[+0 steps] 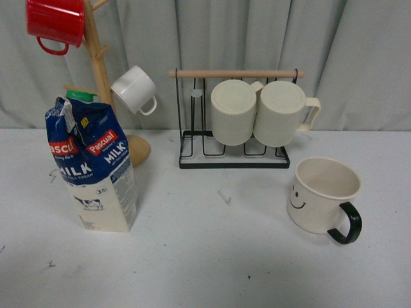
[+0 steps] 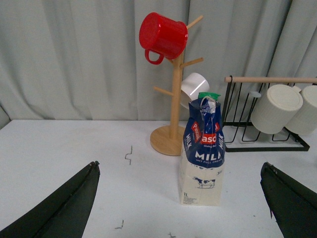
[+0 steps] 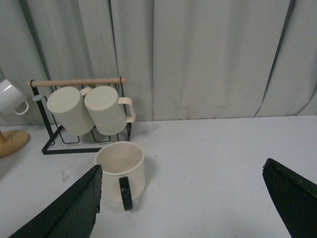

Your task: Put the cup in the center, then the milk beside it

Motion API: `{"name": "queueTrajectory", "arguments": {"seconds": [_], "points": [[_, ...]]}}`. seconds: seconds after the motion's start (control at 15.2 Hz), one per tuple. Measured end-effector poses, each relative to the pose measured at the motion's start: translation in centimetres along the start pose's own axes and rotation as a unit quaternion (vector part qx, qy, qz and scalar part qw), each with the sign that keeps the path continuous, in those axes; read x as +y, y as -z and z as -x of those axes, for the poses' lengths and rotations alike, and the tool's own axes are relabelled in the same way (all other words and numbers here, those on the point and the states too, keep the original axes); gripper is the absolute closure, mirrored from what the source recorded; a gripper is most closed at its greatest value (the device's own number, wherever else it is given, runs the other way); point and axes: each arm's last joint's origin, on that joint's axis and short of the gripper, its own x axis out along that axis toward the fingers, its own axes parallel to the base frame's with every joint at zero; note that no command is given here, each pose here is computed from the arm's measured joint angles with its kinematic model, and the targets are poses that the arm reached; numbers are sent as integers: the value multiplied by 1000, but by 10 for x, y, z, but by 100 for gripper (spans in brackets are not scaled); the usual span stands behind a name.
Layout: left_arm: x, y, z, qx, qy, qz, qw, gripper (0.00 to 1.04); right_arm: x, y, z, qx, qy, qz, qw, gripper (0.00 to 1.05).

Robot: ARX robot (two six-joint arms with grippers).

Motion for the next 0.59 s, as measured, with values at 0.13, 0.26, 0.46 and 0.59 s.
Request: {"name": "queueTrajectory", "arguments": {"seconds": [0.13, 0.26, 0.46, 0.59], "points": [[0, 0, 0, 0, 0, 0, 1000, 7, 0, 0, 0, 0, 0, 0, 1000, 6], [0, 0, 0, 0, 0, 0, 1000, 7, 0, 0, 0, 0, 0, 0, 1000, 6], [0, 0, 0, 0, 0, 0, 1000, 7, 0, 0, 0, 0, 0, 0, 1000, 6], [0, 0, 0, 0, 0, 0, 1000, 7, 0, 0, 0, 0, 0, 0, 1000, 6]]}}
